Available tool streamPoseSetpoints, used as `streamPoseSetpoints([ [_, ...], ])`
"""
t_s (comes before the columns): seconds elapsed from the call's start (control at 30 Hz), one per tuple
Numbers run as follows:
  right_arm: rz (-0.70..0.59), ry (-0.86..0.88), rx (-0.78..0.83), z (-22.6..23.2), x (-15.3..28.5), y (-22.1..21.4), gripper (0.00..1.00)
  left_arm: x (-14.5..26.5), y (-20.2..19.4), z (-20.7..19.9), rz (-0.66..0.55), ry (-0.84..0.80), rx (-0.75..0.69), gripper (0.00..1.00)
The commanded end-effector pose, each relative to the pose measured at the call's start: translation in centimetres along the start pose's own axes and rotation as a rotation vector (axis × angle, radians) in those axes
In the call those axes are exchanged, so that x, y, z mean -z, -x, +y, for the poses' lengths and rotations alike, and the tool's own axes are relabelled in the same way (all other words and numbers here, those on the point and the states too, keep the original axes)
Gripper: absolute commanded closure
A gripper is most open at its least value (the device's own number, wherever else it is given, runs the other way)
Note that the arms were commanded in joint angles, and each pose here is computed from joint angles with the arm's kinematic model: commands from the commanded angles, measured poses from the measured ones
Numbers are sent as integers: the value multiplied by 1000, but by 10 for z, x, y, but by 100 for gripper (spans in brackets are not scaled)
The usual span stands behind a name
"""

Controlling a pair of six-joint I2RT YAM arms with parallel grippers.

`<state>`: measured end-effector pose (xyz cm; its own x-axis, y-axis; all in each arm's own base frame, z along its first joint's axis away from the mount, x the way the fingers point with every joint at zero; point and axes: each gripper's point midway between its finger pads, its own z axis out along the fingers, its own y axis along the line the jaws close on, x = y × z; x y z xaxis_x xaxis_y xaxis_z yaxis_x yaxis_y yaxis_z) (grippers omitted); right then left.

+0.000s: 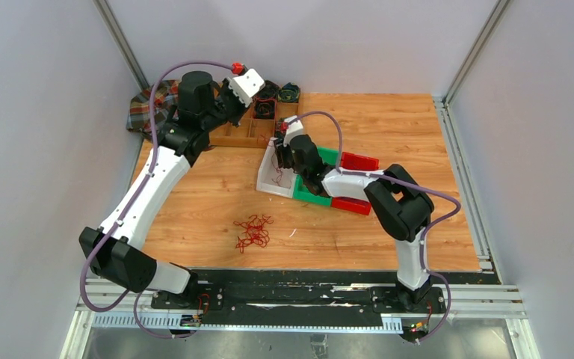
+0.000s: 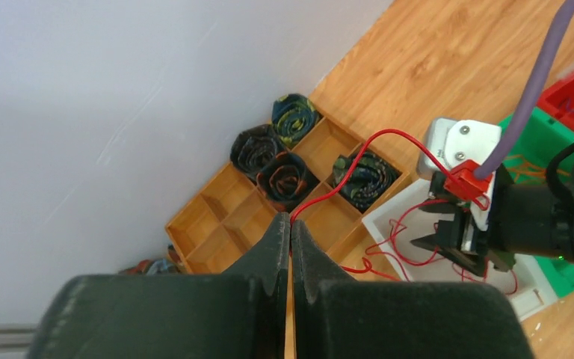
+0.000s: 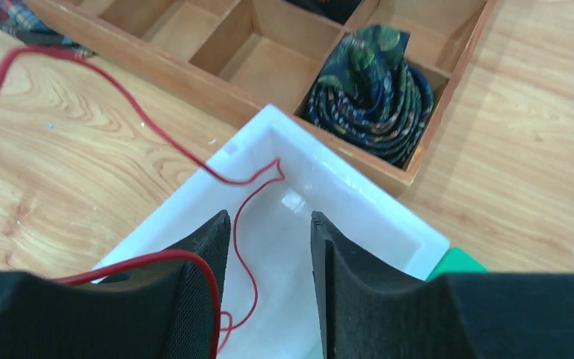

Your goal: Untangle the cables

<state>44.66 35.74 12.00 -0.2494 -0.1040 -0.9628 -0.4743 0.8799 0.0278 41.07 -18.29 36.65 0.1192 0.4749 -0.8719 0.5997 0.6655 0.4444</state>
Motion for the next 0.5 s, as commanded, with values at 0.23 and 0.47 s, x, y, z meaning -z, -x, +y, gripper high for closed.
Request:
streamPoseSetpoints([
  [0.23,-56,45,2,4,42,25,48,2,-16,7,89,66,-56,100],
  [0.47,-58,92,12,5,65,13,46,-13,-37,10,175,115,-70,100],
])
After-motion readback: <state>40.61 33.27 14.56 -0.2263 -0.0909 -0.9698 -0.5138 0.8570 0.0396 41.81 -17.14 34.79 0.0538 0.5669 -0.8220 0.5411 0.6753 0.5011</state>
